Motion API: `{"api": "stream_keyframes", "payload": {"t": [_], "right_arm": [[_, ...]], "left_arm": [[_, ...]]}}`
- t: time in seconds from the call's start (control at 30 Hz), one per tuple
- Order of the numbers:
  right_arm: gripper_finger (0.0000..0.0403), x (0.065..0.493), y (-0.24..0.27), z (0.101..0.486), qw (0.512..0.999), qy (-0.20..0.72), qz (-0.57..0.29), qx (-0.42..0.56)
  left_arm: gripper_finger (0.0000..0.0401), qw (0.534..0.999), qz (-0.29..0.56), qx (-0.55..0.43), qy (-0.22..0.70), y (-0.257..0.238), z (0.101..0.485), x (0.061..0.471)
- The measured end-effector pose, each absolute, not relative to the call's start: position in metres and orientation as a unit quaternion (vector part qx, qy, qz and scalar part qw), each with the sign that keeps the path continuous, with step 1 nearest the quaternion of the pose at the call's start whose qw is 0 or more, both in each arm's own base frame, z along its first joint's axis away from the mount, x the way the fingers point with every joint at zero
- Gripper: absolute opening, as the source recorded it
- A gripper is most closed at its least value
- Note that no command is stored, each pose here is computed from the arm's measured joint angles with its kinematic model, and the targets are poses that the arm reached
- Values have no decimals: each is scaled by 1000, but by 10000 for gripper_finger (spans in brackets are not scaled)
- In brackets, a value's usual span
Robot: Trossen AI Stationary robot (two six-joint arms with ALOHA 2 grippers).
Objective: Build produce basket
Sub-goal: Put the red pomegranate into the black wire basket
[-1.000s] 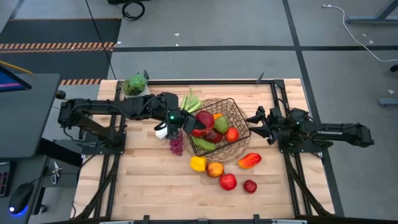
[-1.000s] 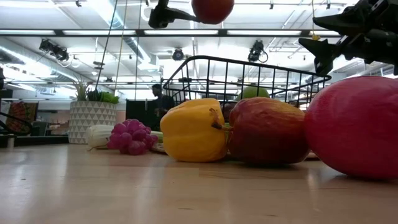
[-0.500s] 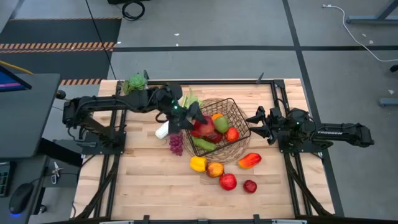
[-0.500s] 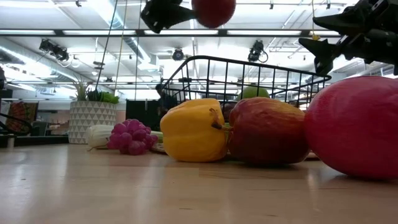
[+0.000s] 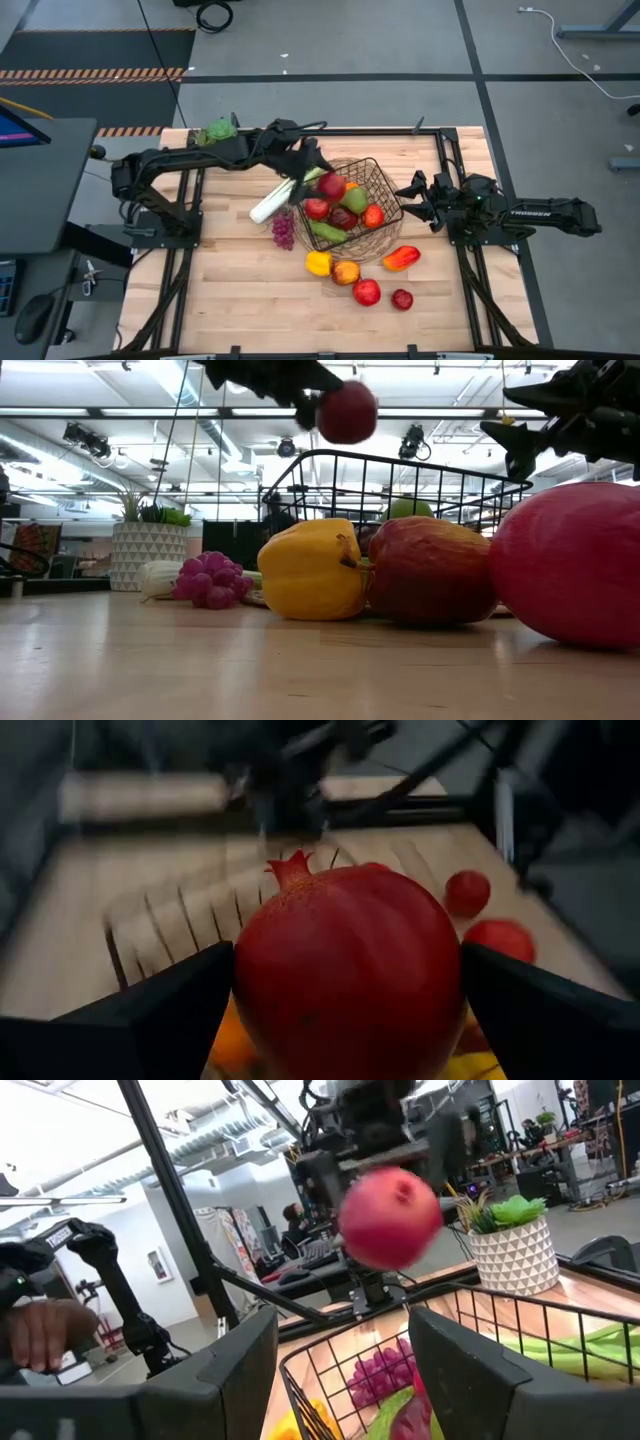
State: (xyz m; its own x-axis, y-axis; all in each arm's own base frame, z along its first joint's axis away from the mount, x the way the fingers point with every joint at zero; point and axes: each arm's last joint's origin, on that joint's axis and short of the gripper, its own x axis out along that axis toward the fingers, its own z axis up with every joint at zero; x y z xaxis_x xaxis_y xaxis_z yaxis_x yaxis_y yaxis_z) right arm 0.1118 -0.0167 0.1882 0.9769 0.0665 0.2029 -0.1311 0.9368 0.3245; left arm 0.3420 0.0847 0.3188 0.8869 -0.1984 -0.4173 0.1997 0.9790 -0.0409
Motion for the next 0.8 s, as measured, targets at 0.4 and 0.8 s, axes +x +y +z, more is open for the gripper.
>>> {"api": "stream_keyframes", "payload": {"t": [0.4,0.8], "right_arm": [[231,112,-17,188,980,-95,50,171],[231,112,-17,188,980,-94,50,171]], "left_arm": [[382,856,27,-451,252,84,308,348],[382,842,32,-477,251,82,309,348]]}}
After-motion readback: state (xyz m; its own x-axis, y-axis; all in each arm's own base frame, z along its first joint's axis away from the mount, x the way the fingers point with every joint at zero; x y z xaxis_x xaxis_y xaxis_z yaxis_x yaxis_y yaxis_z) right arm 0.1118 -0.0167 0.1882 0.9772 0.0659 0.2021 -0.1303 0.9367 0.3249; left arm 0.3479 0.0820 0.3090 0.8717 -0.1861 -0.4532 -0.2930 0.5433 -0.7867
